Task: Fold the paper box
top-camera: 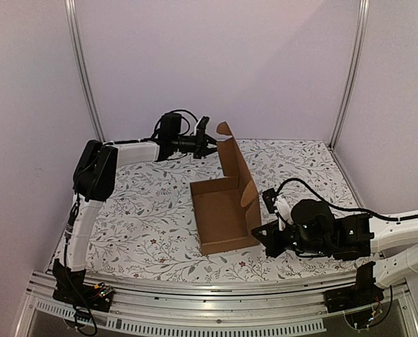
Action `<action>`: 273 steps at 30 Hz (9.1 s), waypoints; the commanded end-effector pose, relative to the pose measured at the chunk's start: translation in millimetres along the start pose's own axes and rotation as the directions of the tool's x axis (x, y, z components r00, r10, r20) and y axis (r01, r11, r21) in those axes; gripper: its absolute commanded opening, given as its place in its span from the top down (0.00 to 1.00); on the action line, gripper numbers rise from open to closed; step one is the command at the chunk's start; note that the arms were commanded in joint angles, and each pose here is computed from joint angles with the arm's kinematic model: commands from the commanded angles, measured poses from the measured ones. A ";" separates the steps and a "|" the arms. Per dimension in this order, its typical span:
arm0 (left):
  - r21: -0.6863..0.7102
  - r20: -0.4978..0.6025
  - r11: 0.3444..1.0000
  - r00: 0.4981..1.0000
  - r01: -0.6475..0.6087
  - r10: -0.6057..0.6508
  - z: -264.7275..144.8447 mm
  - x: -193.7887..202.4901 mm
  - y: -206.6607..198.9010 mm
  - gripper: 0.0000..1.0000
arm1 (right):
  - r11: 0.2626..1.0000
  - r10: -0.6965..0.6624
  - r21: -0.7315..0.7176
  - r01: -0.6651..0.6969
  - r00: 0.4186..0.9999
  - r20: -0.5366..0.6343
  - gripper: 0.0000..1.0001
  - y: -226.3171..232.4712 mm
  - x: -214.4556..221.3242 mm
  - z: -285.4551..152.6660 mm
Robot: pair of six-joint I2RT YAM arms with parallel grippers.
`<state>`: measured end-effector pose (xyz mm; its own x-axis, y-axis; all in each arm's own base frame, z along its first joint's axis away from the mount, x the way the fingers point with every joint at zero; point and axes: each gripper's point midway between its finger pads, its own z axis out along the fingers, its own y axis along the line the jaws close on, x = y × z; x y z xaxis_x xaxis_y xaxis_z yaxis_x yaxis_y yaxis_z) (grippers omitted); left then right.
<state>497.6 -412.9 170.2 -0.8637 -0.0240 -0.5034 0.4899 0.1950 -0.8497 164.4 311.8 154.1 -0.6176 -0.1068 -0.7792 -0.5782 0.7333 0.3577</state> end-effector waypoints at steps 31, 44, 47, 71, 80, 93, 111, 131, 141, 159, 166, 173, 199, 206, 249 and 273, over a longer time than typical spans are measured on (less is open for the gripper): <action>0.173 -0.136 0.984 0.991 0.031 -0.007 5.2 58.5 -18.5 1.00 | 0.986 0.089 0.118 -0.116 0.972 0.216 1.00 -11.4 -51.0 20.1; 0.183 -0.148 0.982 0.989 0.037 -0.010 5.9 62.1 -16.5 1.00 | 0.966 0.165 0.142 -0.215 0.940 0.299 1.00 -21.8 -60.4 18.8; 0.187 -0.149 0.982 0.989 0.035 -0.007 5.3 62.0 -17.9 1.00 | 0.963 0.176 0.144 -0.228 0.936 0.306 1.00 -22.4 -59.8 22.7; 0.128 -0.125 0.990 0.992 0.051 -0.035 -17.0 62.3 -2.1 1.00 | 0.980 0.132 0.112 -0.162 0.962 0.241 0.98 -11.4 -42.2 48.2; -0.198 -0.050 0.979 0.997 0.045 -0.056 -48.7 27.1 53.6 0.93 | 0.996 0.040 0.078 -0.048 0.995 0.092 0.97 -7.7 -16.3 35.3; -0.554 -0.020 0.832 0.998 0.034 -0.054 -76.9 -8.2 146.8 0.98 | 0.966 0.187 0.187 -0.179 0.982 -0.030 1.00 -36.0 33.8 47.4; -0.393 -0.154 0.919 0.987 -0.015 -0.050 -28.0 38.9 151.6 1.00 | 0.877 0.388 0.300 -0.375 0.921 0.017 1.00 -66.7 60.9 88.9; -0.336 -0.136 0.941 0.991 -0.045 -0.001 -71.4 145.4 90.6 1.00 | 0.869 0.391 0.319 -0.379 0.920 0.030 0.99 -124.4 59.0 84.5; -0.415 -0.166 0.910 0.982 0.014 -0.090 -83.5 292.1 63.3 1.00 | 0.885 0.331 0.386 -0.261 0.935 -0.125 0.98 -158.0 74.4 67.9; -0.826 0.030 0.561 0.998 0.054 -0.051 -211.7 312.7 26.0 0.99 | 0.940 0.183 0.330 -0.090 0.947 -0.264 0.99 -157.2 56.6 81.1; -0.855 0.081 0.515 0.997 0.063 0.013 -238.7 272.5 10.7 0.98 | 0.877 0.164 0.479 -0.029 0.956 -0.243 1.00 -177.7 44.3 35.1; -0.833 0.085 0.553 0.992 0.022 0.090 -238.2 216.9 -12.7 0.86 | 0.848 0.091 0.528 -0.036 0.993 -0.079 0.91 -175.5 -9.4 -9.0; -0.522 -0.003 0.830 0.973 -0.199 0.231 -208.5 194.4 -108.5 0.60 | 0.962 -0.243 0.123 0.242 0.970 -0.004 0.46 -80.6 -87.5 -48.7; -0.544 -0.048 0.805 0.966 -0.238 0.253 -194.3 199.7 -94.2 0.60 | 0.953 -0.267 0.142 0.266 0.964 -0.013 0.48 -83.3 -93.1 -34.9; -0.477 -0.114 0.805 0.932 -0.354 0.343 -126.6 209.4 -89.7 0.57 | 0.983 -0.178 -0.053 0.176 0.983 -0.038 0.66 -46.7 -62.2 13.4; -0.614 -0.121 0.714 0.934 -0.337 0.337 -142.7 209.2 -69.2 0.97 | 0.980 -0.196 -0.041 0.194 0.980 -0.040 0.66 -36.3 -68.5 4.1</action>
<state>274.3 -282.6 142.2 -0.6786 0.1277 -0.7233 0.5247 0.7734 -0.3558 243.5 287.4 192.6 -0.4973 -0.2509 -0.8305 -0.6817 0.7052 0.1951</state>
